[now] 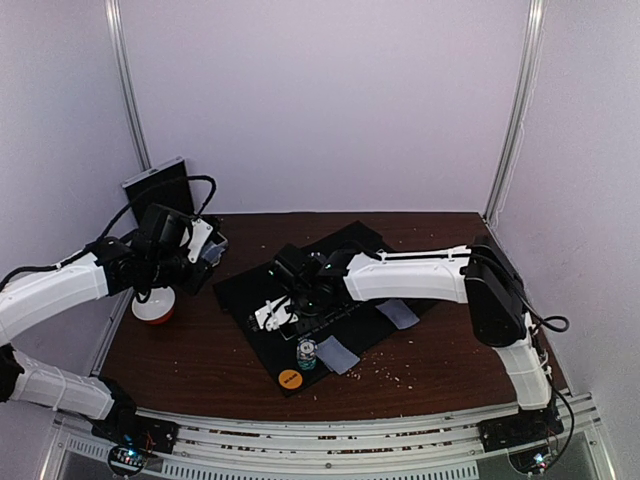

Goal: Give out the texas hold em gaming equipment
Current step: Flop the poker card in the community card area, then pick up the poker card from the face-down deck piles, then flop the poker card in the community card area.

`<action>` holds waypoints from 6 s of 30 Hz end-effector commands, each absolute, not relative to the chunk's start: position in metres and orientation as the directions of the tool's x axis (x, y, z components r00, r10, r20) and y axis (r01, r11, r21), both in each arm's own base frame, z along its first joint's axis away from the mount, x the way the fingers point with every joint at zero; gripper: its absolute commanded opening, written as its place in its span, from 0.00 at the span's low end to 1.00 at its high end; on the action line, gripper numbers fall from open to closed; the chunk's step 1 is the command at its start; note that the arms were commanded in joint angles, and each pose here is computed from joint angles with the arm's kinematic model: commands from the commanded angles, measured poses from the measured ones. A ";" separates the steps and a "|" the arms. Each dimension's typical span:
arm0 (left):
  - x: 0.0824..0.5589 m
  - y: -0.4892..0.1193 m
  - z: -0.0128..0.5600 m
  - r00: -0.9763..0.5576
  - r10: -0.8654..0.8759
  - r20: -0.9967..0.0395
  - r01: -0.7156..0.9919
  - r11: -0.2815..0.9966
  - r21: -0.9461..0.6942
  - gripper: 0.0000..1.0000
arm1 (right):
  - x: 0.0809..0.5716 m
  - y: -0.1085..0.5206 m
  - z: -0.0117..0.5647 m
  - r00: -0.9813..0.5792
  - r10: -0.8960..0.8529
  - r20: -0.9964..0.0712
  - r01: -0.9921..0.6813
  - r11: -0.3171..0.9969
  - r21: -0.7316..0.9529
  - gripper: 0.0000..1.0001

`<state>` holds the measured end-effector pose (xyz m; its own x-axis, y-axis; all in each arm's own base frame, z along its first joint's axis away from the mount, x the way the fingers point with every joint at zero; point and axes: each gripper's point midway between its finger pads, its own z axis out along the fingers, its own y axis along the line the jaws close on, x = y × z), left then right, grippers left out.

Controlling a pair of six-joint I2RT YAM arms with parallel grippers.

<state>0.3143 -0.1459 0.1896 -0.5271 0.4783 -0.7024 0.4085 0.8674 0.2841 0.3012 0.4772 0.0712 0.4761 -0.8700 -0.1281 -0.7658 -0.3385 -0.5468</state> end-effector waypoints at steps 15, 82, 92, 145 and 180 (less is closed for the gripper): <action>0.307 -0.157 0.211 -0.447 0.503 -0.740 0.493 0.829 0.265 0.41 | 0.314 0.486 0.292 -0.088 -0.394 -0.915 -0.951 0.308 -0.041 0.73; 0.265 -0.239 0.229 -0.222 0.663 -0.715 0.816 0.528 0.236 0.35 | 0.310 0.526 0.247 -0.553 -0.298 -0.778 -0.832 0.253 0.494 0.45; 0.267 -0.236 0.227 -0.230 0.666 -0.710 0.806 0.538 0.244 0.35 | 0.303 0.513 0.255 -0.538 -0.324 -0.778 -0.842 0.255 0.476 0.22; 0.318 -0.184 0.186 -0.503 0.553 -0.664 0.564 0.792 0.233 0.36 | 0.369 0.409 0.053 0.416 -0.901 -0.124 -0.681 -0.218 -0.699 0.00; 0.319 -0.185 0.190 -0.488 0.567 -0.663 0.580 0.779 0.239 0.36 | 0.341 0.398 0.020 0.567 -0.813 -0.128 -0.713 -0.407 -0.571 0.00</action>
<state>0.3098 -0.1814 0.1782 -0.5189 0.5828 -0.6253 0.5873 0.7746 0.2346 0.3499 0.4029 0.0242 0.5519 -0.8270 -0.1069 -0.6897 -0.3806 -0.6161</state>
